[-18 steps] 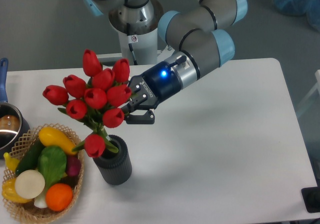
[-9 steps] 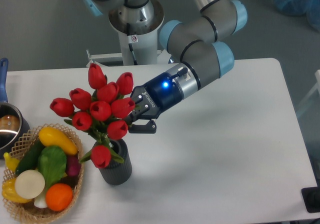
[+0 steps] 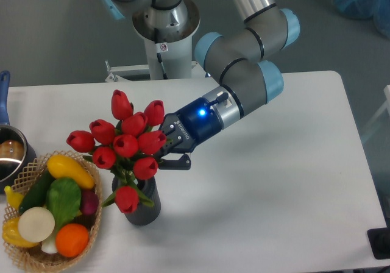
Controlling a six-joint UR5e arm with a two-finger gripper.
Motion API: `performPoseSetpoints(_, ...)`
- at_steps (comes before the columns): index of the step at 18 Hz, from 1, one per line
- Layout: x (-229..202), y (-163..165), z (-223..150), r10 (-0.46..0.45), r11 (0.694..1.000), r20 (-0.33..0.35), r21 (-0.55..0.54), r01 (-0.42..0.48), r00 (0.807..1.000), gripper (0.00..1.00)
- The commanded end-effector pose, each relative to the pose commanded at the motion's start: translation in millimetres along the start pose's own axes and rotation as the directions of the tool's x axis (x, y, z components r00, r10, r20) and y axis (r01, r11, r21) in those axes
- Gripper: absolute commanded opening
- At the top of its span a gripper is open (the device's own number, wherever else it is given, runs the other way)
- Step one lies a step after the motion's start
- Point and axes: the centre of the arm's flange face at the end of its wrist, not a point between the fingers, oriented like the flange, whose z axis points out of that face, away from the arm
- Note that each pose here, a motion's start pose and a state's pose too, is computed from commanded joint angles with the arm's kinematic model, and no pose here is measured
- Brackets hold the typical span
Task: Insert the flowers into the vase
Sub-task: 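Lower the tulip stems down into the vase opening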
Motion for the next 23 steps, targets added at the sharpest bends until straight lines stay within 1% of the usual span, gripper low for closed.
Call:
performPoseSetpoints(3, 2, 6, 0, -0.012, 1.000, -0.001, 0.000, 0.012, 1.000, 0.22)
performPoseSetpoints(5, 2, 9, 0, -0.003, 1.000, 0.000, -0.002, 0.003, 1.000, 0.22)
performPoseSetpoints(9, -3, 26, 8, 0.014, 1.000, -0.013, -0.004, -0.014, 1.000, 0.22)
performPoseSetpoints(12, -3, 30, 8, 0.010, 1.000, -0.013, -0.004, -0.010, 1.000, 0.22)
performPoseSetpoints(17, -1, 56, 9, 0.013, 1.000, -0.015, -0.007, -0.013, 1.000, 0.22)
performPoseSetpoints(18, 0, 58, 9, 0.022, 1.000, -0.016, -0.007, -0.022, 1.000, 0.22)
performPoseSetpoints(23, -1, 66, 9, 0.010, 1.000, -0.015, -0.009, -0.010, 1.000, 0.22)
